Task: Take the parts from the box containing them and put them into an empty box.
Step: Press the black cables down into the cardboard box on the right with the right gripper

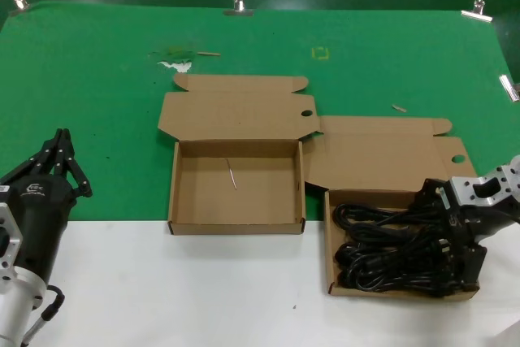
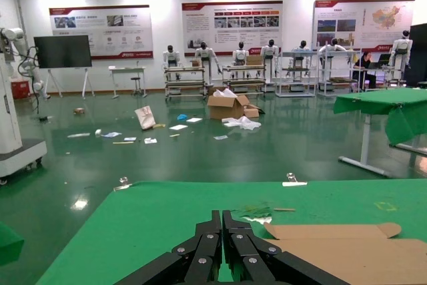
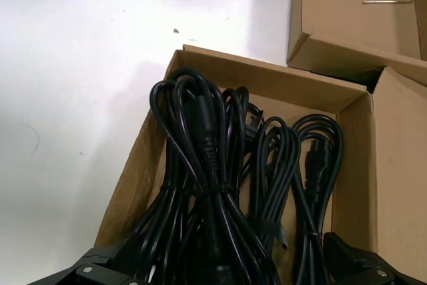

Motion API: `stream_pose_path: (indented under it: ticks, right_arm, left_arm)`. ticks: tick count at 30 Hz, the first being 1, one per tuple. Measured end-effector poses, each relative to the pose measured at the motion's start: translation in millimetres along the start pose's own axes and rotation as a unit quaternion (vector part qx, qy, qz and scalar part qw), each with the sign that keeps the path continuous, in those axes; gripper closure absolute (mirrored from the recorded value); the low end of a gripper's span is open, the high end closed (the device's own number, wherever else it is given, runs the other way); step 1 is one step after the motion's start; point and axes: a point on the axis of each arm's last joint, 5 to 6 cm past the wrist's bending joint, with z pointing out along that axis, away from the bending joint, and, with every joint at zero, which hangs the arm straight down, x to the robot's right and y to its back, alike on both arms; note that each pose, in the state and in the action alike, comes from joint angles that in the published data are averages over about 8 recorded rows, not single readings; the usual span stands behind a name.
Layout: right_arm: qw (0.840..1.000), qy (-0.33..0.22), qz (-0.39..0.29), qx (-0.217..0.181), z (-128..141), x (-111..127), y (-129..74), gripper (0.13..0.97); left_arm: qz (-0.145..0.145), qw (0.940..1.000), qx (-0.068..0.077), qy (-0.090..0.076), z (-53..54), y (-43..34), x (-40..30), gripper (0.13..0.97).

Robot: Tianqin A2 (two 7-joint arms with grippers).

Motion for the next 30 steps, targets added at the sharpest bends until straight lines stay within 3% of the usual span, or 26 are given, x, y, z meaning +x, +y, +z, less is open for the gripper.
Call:
stream_pose_path:
  ticks: [11, 20, 28, 30]
  right_arm:
    - [1.0, -0.001, 0.005, 0.007, 4.4, -2.0, -1.5, 0.163]
    - [1.0, -0.002, 0.008, 0.007, 4.7, -3.3, -0.3, 0.264]
    - [1.0, -0.002, 0.009, 0.005, 3.9, -4.0, 1.3, 0.429]
    - [1.0, -0.002, 0.009, 0.006, 3.9, -4.0, 1.3, 0.429]
  left_arm:
    - [0.0, 1.0, 0.0, 0.0, 0.0, 0.0, 0.0, 0.946]
    - [0.0, 1.0, 0.0, 0.0, 0.0, 0.0, 0.0, 0.946]
    - [0.0, 1.0, 0.0, 0.0, 0.0, 0.0, 0.0, 0.946]
    - [0.0, 1.0, 0.0, 0.0, 0.0, 0.0, 0.0, 0.946]
